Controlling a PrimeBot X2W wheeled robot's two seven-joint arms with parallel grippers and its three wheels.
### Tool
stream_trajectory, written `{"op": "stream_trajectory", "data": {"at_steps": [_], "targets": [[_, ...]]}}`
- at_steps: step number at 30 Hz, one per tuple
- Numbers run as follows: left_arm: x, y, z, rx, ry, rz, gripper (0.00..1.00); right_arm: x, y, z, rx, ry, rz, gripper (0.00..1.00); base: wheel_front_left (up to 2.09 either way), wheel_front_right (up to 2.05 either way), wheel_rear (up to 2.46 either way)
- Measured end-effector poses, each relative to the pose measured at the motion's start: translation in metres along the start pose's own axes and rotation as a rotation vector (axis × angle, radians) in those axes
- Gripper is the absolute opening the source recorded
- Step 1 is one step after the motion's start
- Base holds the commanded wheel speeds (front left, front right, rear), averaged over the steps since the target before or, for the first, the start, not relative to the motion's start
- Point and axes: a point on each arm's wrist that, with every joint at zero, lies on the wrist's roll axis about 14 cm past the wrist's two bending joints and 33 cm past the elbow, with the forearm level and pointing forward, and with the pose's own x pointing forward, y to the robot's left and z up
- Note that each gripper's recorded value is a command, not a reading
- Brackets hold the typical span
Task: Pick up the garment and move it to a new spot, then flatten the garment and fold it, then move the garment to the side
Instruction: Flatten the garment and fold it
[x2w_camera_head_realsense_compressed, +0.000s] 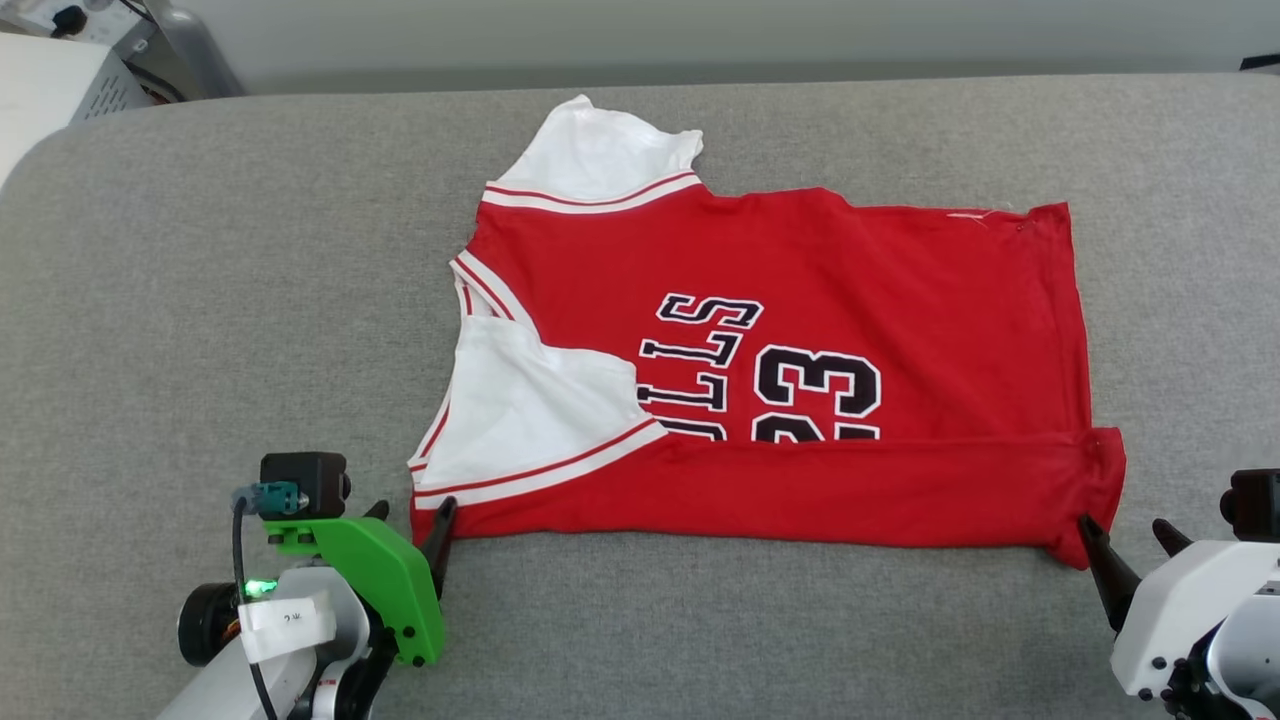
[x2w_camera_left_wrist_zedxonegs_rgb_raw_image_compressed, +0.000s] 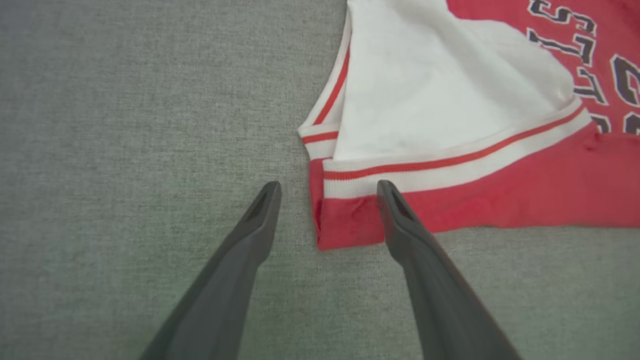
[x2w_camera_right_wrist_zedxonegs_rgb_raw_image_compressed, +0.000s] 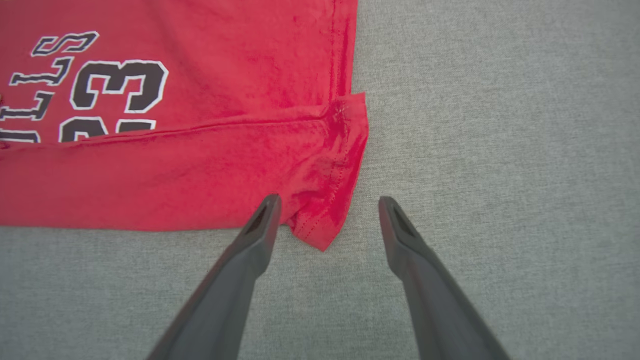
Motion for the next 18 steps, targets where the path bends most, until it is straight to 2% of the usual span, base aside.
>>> {"op": "stream_trajectory", "data": {"at_steps": [8, 9, 10, 18], "targets": [[0.019, 0.013, -0.022, 0.042, 0.121, 0.051, 1.00, 0.005, -0.004, -0.007, 0.014, 0.026, -0.018, 1.00, 0.00, 0.00, 0.00], [0.024, 0.012, -0.026, 0.056, 0.161, 0.039, 0.61, 0.006, -0.006, -0.006, 0.017, 0.023, -0.023, 1.00, 0.00, 0.00, 0.00], [0.024, 0.011, -0.026, 0.059, 0.166, 0.032, 0.00, 0.006, -0.006, -0.005, 0.016, 0.020, -0.023, 1.00, 0.00, 0.00, 0.00], [0.014, 0.001, -0.024, 0.035, 0.144, -0.004, 0.00, 0.003, -0.005, 0.003, -0.009, 0.016, -0.016, 1.00, 0.00, 0.00, 0.00]]}}
